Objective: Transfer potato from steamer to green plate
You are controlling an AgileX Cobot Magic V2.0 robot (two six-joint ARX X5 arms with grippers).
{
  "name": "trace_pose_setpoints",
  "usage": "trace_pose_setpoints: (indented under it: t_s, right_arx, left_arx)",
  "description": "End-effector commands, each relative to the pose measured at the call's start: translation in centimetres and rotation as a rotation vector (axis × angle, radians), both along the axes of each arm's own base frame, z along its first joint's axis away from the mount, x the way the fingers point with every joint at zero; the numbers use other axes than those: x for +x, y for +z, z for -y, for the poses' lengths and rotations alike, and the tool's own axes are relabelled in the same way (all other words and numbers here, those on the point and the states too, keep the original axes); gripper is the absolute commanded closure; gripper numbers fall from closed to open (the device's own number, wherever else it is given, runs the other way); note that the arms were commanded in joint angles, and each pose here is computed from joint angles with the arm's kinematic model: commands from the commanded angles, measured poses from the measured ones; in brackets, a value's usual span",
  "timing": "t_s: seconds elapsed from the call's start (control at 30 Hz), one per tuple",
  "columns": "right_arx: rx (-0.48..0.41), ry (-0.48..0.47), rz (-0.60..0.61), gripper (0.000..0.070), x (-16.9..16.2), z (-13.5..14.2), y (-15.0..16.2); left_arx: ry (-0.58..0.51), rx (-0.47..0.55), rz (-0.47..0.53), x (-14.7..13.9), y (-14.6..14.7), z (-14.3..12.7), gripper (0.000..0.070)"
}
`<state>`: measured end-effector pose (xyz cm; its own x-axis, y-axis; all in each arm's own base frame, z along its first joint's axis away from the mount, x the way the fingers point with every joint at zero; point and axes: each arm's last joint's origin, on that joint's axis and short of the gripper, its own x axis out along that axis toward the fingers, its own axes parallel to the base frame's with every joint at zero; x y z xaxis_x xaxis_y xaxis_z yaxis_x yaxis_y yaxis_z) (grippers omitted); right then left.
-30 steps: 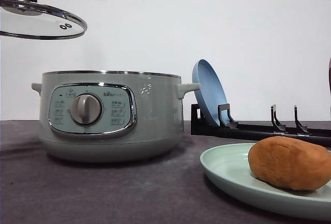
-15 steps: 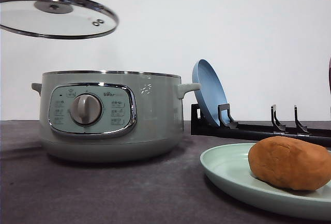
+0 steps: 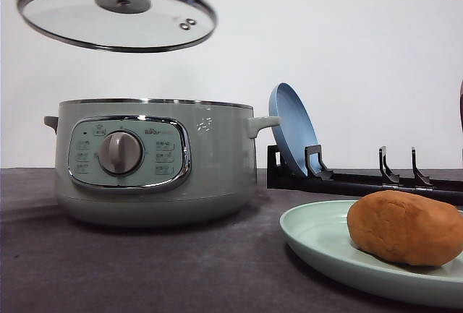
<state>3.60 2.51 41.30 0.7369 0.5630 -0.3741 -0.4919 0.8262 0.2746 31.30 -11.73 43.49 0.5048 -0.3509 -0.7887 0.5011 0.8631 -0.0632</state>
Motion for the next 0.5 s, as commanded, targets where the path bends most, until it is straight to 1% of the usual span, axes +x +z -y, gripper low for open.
trace_pose_setpoints:
  t_s: [0.0, 0.27, 0.47]
  right_arx:
    - [0.014, 0.001, 0.020, 0.0000, -0.1, 0.0, 0.5]
    - [0.026, 0.001, 0.040, 0.0000, 0.0, 0.0, 0.7]
    - [0.040, 0.001, 0.063, 0.0000, 0.1, -0.1, 1.0]
  left_arx:
    - [-0.023, -0.040, 0.080, -1.0, 1.9, 0.4, 0.0700]
    - [-0.078, -0.035, 0.061, -1.4, 1.3, 2.1, 0.0700]
    - [-0.085, -0.014, 0.010, -0.7, -0.9, 2.7, 0.0700]
